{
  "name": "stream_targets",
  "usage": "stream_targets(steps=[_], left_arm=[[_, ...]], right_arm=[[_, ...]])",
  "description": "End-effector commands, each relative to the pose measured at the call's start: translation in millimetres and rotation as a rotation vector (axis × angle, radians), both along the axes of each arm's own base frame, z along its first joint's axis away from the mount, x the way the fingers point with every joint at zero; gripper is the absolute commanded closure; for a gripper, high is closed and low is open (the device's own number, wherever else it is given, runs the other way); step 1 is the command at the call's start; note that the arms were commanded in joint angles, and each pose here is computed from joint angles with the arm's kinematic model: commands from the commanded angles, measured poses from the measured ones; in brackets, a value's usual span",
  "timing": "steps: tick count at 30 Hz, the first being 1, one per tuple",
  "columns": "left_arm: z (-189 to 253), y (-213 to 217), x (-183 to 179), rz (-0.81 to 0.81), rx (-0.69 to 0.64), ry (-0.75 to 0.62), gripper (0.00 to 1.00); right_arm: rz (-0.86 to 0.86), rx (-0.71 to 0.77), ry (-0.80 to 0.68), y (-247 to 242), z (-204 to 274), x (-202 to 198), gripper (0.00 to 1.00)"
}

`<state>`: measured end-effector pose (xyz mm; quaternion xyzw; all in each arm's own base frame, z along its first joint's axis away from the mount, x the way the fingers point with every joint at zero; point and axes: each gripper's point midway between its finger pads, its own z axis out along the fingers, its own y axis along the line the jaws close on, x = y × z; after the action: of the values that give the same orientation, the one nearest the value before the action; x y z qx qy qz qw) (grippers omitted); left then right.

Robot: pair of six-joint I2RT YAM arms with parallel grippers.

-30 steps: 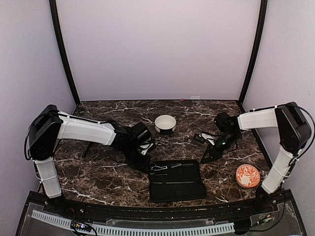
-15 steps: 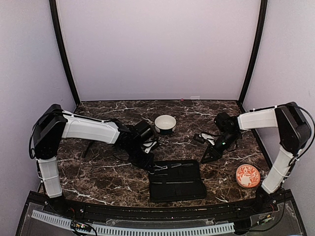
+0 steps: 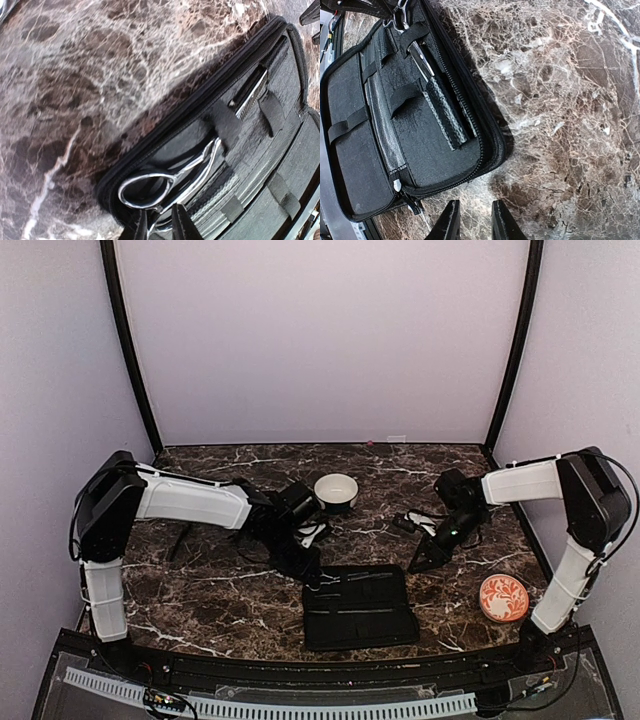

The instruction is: Sort the hair-cutting tools

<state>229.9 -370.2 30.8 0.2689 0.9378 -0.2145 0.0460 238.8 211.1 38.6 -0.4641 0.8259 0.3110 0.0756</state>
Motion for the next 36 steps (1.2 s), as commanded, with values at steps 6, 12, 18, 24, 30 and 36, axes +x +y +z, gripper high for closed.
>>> stream_targets(steps=[6,12,18,24,30,36], left_arm=[[3.7,-18.8,6.7,-0.036,-0.061,0.001,0.83],[3.7,-24.5,8.3,-0.043,-0.078,0.003,0.83],[7.3,-34.4,7.3,-0.06,-0.113,0.012,0.83],[10.9,-51.8,3.0,-0.093,-0.159,0.028,0.83],[10.4,-59.7,3.7,-0.103,-0.163,0.021,0.82],[10.4,-61.0,5.6,-0.102,-0.162,0.013,0.82]], right_arm=[[0.01,-0.012,0.004,-0.1,-4.1,-1.8,0.79],[0.009,-0.014,0.001,-0.5,-4.0,-1.2,0.79],[0.009,-0.013,0.0,-0.2,-3.6,-1.0,0.79],[0.009,-0.015,-0.003,-0.3,-3.6,0.1,0.79],[0.007,-0.015,-0.007,-0.5,-2.6,0.4,0.79],[0.008,-0.015,-0.007,-0.4,-2.7,0.4,0.79]])
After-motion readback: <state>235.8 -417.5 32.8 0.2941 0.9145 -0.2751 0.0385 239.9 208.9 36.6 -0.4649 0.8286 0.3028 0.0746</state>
